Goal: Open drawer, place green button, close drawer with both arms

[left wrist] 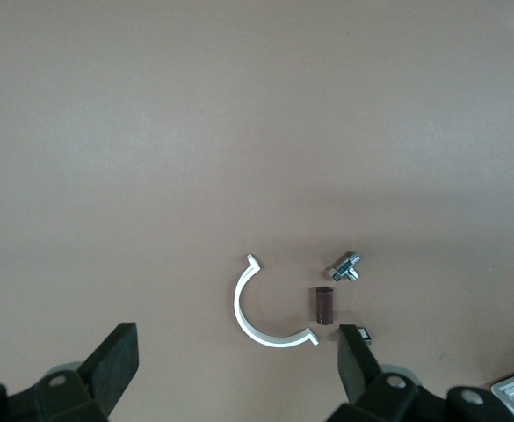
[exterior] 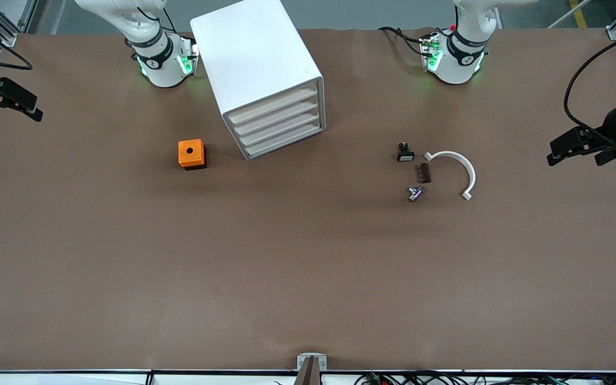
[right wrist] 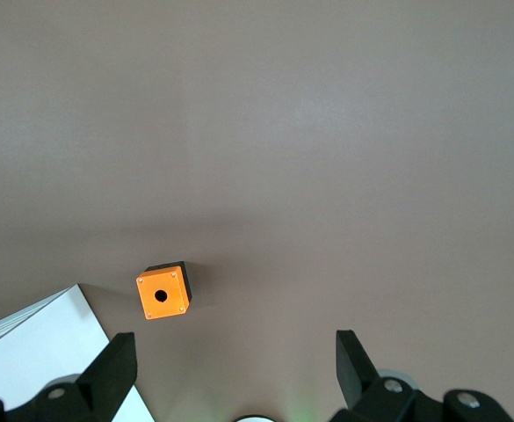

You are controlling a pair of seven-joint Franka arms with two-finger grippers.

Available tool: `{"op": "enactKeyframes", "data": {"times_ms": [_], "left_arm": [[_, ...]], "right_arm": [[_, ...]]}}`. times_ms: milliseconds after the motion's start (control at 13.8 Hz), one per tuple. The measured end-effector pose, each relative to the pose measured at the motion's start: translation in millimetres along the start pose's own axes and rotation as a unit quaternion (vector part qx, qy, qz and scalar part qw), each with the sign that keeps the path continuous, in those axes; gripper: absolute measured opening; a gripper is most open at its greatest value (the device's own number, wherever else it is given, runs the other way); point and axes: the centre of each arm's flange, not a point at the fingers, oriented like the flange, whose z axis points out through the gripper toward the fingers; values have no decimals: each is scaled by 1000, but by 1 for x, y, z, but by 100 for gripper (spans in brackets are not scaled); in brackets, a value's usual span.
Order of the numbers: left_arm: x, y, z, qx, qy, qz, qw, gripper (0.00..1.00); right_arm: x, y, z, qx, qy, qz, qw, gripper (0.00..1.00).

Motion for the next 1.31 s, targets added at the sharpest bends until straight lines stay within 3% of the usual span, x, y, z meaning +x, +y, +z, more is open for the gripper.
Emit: {"op": "enactKeyframes", "data": {"times_ms": [1306], "left_arm": [[1, -1, -12, 0, 12, -1, 1000, 100]], "right_arm": [[0, 0, 1, 0, -2, 0, 1000, 100]]}}
